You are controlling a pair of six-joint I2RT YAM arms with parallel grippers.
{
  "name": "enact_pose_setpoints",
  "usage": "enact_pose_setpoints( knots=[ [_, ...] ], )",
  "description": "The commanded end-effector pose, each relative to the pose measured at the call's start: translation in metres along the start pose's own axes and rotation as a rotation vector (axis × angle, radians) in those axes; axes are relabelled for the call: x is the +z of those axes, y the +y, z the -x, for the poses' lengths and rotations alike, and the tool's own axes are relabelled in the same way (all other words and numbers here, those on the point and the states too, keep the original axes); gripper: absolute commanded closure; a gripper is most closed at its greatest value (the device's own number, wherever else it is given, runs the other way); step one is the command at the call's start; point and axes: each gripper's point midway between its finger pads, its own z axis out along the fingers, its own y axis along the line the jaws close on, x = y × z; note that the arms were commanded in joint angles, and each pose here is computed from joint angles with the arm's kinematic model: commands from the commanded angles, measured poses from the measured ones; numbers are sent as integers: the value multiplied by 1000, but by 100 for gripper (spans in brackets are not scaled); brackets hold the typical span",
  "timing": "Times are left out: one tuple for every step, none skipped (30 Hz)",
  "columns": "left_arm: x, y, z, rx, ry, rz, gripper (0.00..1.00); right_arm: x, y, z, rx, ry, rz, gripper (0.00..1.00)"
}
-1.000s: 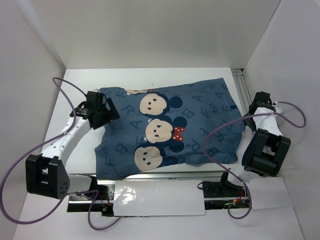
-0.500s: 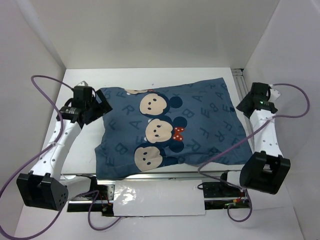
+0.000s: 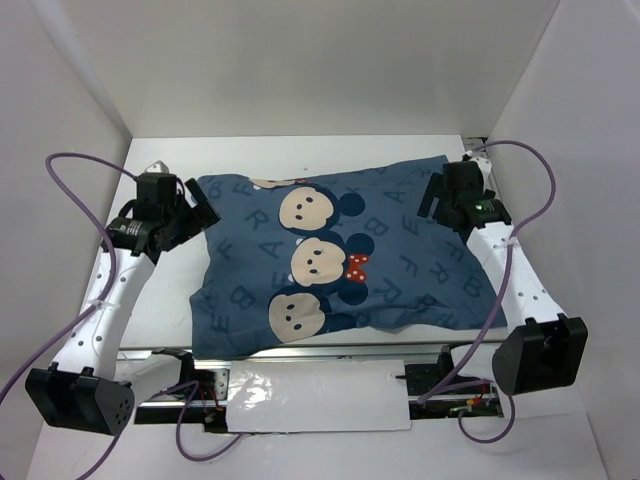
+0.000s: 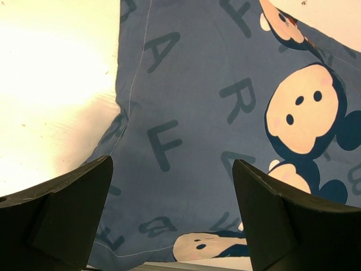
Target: Put the pillow into the pillowcase
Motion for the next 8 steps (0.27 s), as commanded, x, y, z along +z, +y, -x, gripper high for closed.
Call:
enact_pose_setpoints(
  knots=[
    [-17, -3, 18, -18, -65, -8, 0, -21, 8, 42, 23, -158, 17, 0],
    [-17, -3, 18, -18, -65, -8, 0, -21, 8, 42, 23, -158, 17, 0],
    [-19, -5, 21, -19, -73, -13, 0, -22, 10, 42, 17, -161, 16, 0],
    [-19, -5, 21, -19, -73, -13, 0, -22, 10, 42, 17, -161, 16, 0],
    [-19, -5, 21, -19, -73, -13, 0, -23, 13, 41, 12, -160, 23, 0],
    [-19, -5, 21, -19, -73, -13, 0, -23, 13, 41, 12, -160, 23, 0],
    [-19, -5, 21, -19, -73, -13, 0, -21, 15, 39, 3, -157, 16, 0],
    [-19, -5, 21, -19, -73, -13, 0, -21, 15, 39, 2, -157, 16, 0]
  ],
)
